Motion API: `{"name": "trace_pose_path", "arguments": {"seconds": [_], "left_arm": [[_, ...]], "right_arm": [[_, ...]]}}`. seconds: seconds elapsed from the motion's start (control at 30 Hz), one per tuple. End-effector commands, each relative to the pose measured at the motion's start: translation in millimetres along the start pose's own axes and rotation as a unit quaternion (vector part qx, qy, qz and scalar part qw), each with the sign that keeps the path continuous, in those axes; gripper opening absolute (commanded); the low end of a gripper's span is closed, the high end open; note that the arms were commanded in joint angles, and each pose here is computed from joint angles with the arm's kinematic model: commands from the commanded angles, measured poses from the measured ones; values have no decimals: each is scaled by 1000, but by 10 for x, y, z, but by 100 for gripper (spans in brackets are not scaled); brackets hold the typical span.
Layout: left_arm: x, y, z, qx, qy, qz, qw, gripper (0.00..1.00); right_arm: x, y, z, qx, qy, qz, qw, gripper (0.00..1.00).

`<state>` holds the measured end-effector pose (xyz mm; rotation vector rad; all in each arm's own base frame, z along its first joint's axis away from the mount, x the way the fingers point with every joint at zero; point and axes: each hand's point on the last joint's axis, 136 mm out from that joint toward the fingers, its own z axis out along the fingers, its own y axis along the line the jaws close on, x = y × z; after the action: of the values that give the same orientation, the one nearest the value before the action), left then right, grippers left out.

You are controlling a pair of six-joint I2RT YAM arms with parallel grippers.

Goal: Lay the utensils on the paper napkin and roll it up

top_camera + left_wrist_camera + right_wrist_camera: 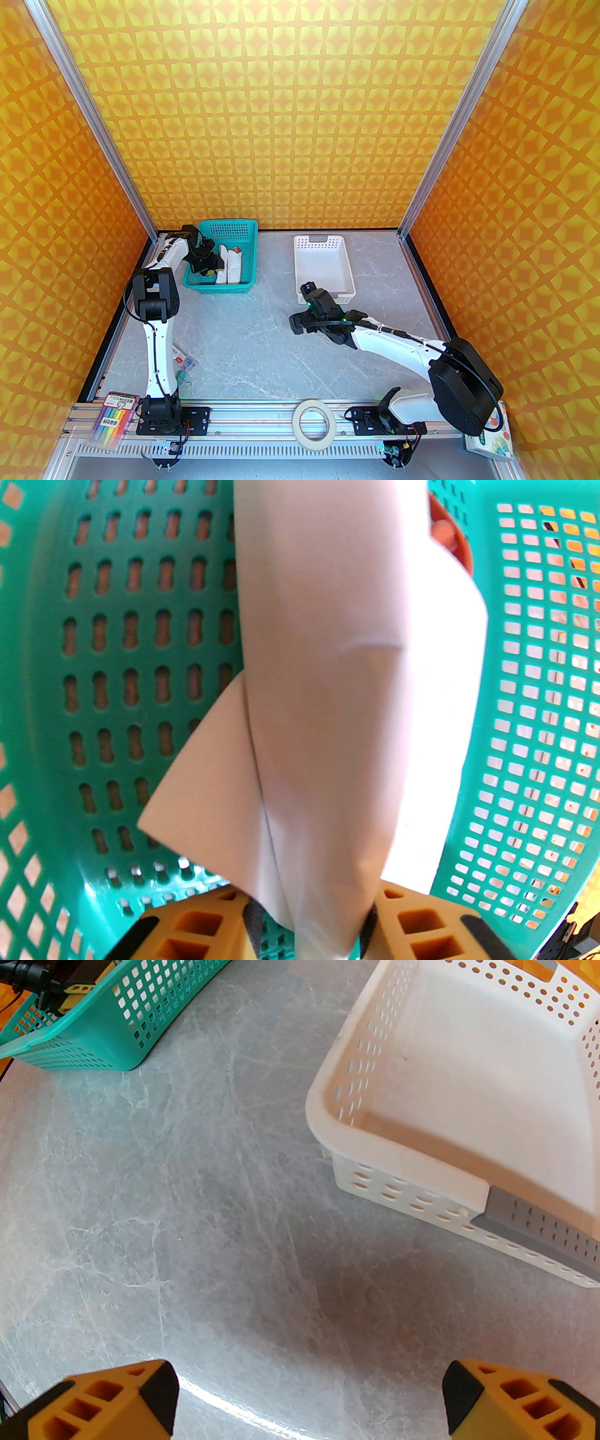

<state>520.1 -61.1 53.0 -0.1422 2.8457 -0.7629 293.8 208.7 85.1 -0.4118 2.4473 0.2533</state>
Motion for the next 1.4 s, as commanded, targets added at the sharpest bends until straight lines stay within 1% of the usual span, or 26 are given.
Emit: {"name": "trace_pose_path", "arguments": {"seconds": [0.0, 0.23, 0.37, 0.47, 0.53, 0.7, 0.77, 0.9, 1.17, 1.37], "left_arm": [[-41, -80, -237, -6, -17, 17, 1000, 40], [-89, -162, -400, -4, -38, 26, 999, 39], [-121, -206, -473, -3, -48, 30, 998, 35], [-132, -227, -495, 0, -52, 31, 998, 26], [-132, -301, -483, 21, -52, 30, 998, 20], [-120, -511, -384, 72, -45, 38, 996, 9], [-118, -548, -329, 80, -40, 40, 995, 6], [-124, -530, -222, 80, -34, 39, 995, 4], [-124, -474, -42, 80, -24, 34, 996, 3], [-131, -391, 10, 62, -23, 35, 997, 4]], "right_arm": [[-92, 17, -6, -4, -7, 1, 1000, 99], [-87, 23, -1, -5, -5, 2, 1000, 99], [-79, 22, 0, -5, -5, 3, 1000, 99], [-76, 23, 3, -5, -4, 3, 1000, 99], [-79, 24, 5, -6, -4, 4, 1000, 99], [-82, 34, 15, -7, -3, 4, 1000, 99], [-82, 35, 17, -7, -2, 4, 1000, 99], [-81, 32, 15, -7, -2, 4, 1000, 99], [-82, 29, 15, -5, -1, 3, 1000, 99], [-85, 23, 17, -3, -1, 4, 1000, 99]]}}
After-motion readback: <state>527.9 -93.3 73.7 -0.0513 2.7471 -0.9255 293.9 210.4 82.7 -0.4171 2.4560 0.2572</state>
